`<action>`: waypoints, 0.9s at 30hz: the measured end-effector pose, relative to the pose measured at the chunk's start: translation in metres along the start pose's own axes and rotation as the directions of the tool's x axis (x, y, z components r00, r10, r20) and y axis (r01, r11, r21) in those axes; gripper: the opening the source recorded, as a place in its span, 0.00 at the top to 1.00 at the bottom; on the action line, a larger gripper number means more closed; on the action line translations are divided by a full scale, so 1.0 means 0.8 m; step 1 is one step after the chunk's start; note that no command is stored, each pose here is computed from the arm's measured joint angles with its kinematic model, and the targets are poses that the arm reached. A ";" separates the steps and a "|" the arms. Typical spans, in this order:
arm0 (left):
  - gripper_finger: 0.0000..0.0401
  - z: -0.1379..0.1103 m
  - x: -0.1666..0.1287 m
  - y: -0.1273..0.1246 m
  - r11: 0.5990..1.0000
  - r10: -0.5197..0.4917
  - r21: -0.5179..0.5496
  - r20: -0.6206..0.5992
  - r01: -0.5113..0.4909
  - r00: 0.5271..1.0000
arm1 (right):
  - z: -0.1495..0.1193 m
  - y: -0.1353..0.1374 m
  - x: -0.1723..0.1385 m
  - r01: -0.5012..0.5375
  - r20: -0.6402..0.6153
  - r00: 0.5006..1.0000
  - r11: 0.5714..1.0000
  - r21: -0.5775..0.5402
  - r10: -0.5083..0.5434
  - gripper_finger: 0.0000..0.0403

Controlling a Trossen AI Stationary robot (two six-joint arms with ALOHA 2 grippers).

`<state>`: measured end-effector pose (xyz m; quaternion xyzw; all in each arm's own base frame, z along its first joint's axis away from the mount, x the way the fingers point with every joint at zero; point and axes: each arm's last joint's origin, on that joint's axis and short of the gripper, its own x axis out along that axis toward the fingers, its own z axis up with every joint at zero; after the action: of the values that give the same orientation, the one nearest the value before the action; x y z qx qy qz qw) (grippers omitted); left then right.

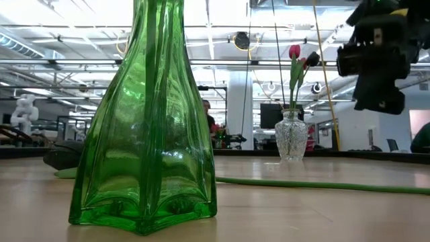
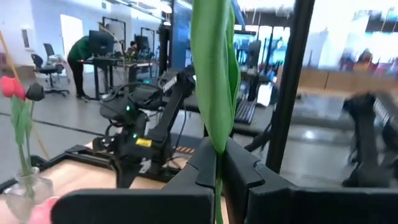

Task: Sort flowers into vase by color
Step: Put the yellow flower into the green vase

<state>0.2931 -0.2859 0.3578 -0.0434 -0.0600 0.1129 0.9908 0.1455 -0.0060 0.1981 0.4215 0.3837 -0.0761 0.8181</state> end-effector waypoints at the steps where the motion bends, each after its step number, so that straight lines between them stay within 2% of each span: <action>1: 0.98 -0.001 0.002 -0.004 1.000 -0.001 0.023 -0.013 0.001 1.000 | -0.001 0.004 0.001 -0.021 0.004 1.000 0.999 -0.037 0.021 0.74; 6: 0.98 -0.018 0.006 -0.013 0.993 -0.001 0.114 -0.067 0.008 0.998 | -0.004 0.034 0.003 -0.174 0.039 0.982 0.960 -0.222 0.187 0.74; 12: 0.98 -0.026 0.009 -0.009 0.983 0.076 0.174 -0.090 -0.060 0.993 | -0.010 0.063 -0.001 -0.290 0.093 0.937 0.900 -0.325 0.336 0.74; 19: 0.98 -0.041 0.026 0.006 0.970 0.139 0.219 -0.143 -0.106 0.980 | -0.022 0.072 0.000 -0.275 0.112 0.937 0.895 -0.352 0.332 0.74; 27: 0.97 -0.047 0.024 0.007 0.965 0.144 0.241 -0.163 -0.102 0.976 | -0.025 0.078 -0.001 -0.298 0.121 0.926 0.889 -0.348 0.358 0.74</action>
<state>0.3154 -0.2786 0.3219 0.0584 0.0458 0.1764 0.9815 0.1614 0.0481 0.2312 0.3318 0.2375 0.0894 0.9086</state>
